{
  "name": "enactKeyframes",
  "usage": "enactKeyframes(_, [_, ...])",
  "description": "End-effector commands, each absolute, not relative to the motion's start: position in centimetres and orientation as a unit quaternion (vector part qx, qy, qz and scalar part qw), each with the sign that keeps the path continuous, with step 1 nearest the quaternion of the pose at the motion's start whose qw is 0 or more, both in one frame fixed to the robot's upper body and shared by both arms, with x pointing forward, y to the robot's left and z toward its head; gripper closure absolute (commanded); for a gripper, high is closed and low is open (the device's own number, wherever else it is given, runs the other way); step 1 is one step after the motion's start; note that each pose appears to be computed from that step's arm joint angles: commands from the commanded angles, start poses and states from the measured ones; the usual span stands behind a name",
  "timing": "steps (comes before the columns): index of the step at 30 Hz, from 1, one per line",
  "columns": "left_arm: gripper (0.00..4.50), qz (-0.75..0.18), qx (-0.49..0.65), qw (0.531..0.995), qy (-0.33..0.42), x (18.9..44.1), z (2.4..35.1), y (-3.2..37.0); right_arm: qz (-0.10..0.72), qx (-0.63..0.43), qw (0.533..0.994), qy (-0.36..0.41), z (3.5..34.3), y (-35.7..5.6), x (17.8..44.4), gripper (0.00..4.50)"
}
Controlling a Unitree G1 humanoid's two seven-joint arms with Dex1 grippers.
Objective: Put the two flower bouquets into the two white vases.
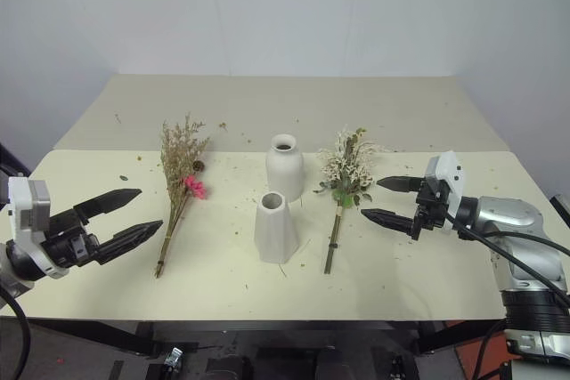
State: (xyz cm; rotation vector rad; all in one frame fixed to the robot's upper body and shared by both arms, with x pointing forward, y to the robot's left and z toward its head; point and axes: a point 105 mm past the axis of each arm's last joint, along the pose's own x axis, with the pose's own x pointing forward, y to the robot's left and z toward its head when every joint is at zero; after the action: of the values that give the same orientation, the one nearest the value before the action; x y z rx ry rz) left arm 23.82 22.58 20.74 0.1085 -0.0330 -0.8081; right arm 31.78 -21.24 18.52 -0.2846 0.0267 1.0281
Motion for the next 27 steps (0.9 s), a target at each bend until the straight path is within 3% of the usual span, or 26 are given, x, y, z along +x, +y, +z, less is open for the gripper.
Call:
enactKeyframes(1, [0.03,-0.393,0.071,0.916,-0.029,23.6,21.6,22.7,0.492,-0.154,0.857,-0.011,19.9,-21.2,31.5,0.00])
enactKeyframes(11, [0.03,-0.387,0.076,0.919,-0.020,23.6,21.4,22.7,0.494,-0.156,0.856,-0.012,20.0,-21.2,31.6,0.00])
enactKeyframes(17, [0.03,-0.301,0.127,0.940,0.100,25.8,19.3,23.7,0.497,-0.159,0.853,-0.019,20.3,-20.9,31.7,0.00])
enactKeyframes(19, [0.03,-0.261,0.147,0.940,0.166,26.9,18.8,24.0,0.500,-0.172,0.848,-0.035,21.3,-20.6,31.8,0.00])
enactKeyframes(27, [0.03,-0.167,0.145,0.924,0.311,29.5,18.6,24.3,0.523,-0.201,0.822,-0.107,27.6,-19.5,31.9,0.00])
